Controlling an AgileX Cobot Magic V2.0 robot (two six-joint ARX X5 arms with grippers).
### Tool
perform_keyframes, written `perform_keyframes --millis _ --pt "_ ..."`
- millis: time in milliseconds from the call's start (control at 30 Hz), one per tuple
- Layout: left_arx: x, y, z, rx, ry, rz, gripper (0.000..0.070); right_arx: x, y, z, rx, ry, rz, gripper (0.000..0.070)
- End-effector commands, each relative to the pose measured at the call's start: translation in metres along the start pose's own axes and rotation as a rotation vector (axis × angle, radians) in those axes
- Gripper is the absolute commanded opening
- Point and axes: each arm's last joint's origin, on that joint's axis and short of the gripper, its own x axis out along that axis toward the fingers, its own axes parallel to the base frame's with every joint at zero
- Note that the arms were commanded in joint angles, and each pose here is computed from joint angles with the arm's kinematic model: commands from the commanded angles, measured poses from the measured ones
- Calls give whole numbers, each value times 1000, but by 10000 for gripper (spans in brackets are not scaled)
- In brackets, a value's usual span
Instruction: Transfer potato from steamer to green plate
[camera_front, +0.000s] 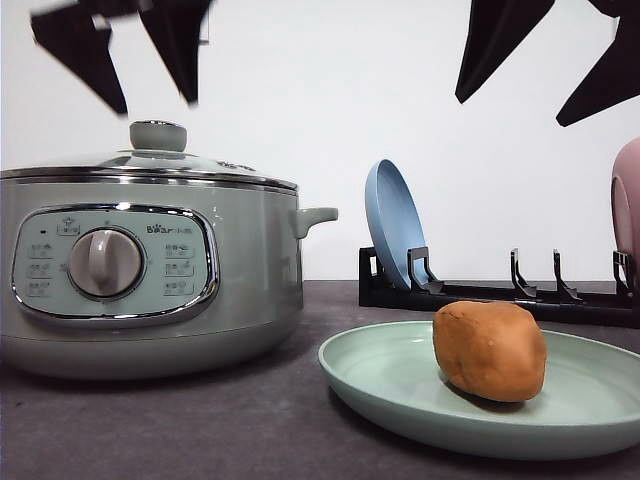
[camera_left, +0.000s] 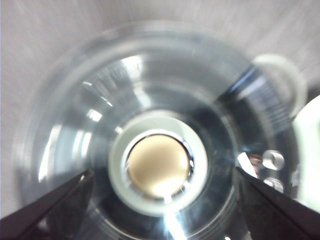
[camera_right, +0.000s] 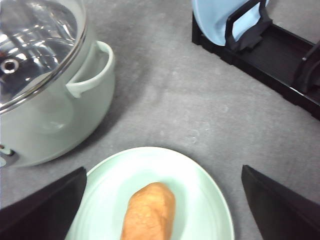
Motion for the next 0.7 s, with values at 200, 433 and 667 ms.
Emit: perform_keyframes --millis 200,433,667 --pt "-62 -6 -13 14 -121 -136 550 -2 6 3 -16 30 142 629" --pt "-95 -11 -32 27 -144 -303 550 -2 8 -1 -17 91 232 628" --pt "-111 -13 -47 29 -117 -360 549 -3 8 -6 -17 148 256 628"
